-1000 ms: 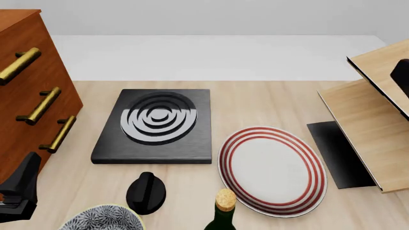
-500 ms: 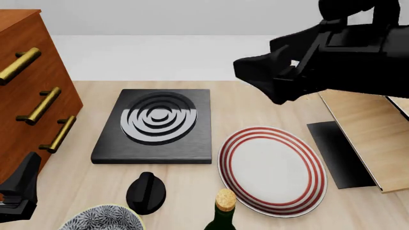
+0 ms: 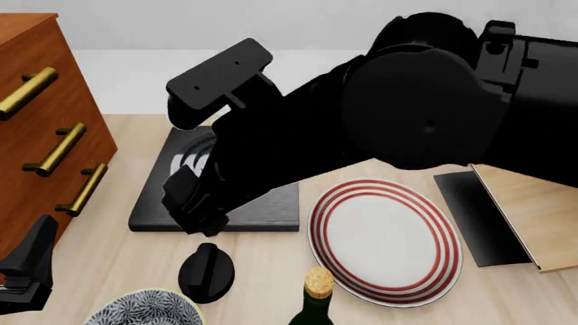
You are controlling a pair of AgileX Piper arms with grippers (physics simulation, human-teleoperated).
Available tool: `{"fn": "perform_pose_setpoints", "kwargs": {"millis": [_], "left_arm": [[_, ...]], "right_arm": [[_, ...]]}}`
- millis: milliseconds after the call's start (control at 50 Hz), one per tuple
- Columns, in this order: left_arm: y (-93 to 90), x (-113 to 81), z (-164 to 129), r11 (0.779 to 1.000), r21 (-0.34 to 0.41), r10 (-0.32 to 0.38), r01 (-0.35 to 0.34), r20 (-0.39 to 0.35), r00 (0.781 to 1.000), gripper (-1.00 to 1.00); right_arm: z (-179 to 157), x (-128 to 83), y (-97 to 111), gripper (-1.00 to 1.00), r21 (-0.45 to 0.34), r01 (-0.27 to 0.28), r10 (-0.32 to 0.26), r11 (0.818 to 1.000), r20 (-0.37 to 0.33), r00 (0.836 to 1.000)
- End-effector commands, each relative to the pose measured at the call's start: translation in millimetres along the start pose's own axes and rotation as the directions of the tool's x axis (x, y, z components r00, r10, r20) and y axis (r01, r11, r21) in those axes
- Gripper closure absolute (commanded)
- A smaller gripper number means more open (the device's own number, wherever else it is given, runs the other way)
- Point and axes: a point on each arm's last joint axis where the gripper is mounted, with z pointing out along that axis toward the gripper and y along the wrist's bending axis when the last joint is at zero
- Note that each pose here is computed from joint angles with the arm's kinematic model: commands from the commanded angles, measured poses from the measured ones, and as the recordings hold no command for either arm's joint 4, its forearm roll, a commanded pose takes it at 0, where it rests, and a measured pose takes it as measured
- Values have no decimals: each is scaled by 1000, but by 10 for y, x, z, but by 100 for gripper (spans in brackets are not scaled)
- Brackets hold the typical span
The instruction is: Pick up the akita bowl and put it on the plate.
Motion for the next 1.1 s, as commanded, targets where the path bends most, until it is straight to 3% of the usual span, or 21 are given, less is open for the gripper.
{"fn": "perform_pose_setpoints", "kwargs": {"millis": [20,100,340,600,760,780,1100], "left_arm": [[0,0,0,1000,0,0,0,0,1000,-100],[0,0,0,1000,0,0,0,0,1000,-100],[0,0,0,1000,0,0,0,0,1000,-100],[0,0,0,1000,0,0,0,0,1000,-100],[0,0,0,1000,0,0,0,0,1000,-100],[0,0,0,1000,0,0,0,0,1000,-100],[0,0,0,1000,0,0,0,0,1000,-100]], "right_arm": [[457,-1,346,-100,-65,45,-52,997,-116,992],[640,32,246,-100,-45,46,-53,998,-154,987],[802,155,539,-100,-91,51,-70,995,-213,974],[1159,363,413,-100,-60,24,-40,998,-272,961],[1318,575,509,-100,-69,18,-38,997,-304,952],[1438,711,487,-100,-62,7,-26,998,-315,949],[1612,904,401,-100,-43,-13,-2,999,-325,946]]}}
